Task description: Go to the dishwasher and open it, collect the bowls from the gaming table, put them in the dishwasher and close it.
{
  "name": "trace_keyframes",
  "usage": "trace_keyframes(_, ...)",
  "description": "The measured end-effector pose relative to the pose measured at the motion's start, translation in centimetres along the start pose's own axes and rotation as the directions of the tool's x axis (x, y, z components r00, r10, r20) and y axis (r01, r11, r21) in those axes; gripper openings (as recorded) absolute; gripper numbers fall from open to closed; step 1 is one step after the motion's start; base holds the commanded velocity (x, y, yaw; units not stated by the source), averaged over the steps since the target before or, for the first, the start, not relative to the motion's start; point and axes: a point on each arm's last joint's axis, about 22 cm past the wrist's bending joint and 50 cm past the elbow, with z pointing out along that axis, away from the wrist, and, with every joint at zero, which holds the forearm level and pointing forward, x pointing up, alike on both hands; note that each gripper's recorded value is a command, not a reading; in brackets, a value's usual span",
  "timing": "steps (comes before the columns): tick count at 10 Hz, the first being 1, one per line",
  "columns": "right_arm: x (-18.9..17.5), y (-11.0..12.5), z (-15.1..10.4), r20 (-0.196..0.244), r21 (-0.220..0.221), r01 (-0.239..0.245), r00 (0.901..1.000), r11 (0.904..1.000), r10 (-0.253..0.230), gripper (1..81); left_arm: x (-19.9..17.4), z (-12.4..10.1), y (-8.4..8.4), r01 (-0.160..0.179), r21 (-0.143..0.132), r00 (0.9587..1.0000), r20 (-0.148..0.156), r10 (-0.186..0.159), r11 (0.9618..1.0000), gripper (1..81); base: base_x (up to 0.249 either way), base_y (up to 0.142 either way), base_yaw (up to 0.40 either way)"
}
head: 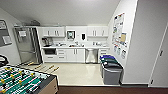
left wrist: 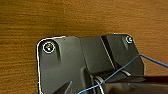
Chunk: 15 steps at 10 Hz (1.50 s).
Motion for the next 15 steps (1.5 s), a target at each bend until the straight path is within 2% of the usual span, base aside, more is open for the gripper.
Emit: trace_keyframes(15, 0.19, 0.12, 0.02, 0.0, -0.002, 0.006, 1.0, 1.0, -0.006, 81.1, 0.11, 0.16, 0.51, 0.001, -0.008, 1.0, -0.004, -0.001, 1.0, 81.1, 0.219, 0.0, 0.0)
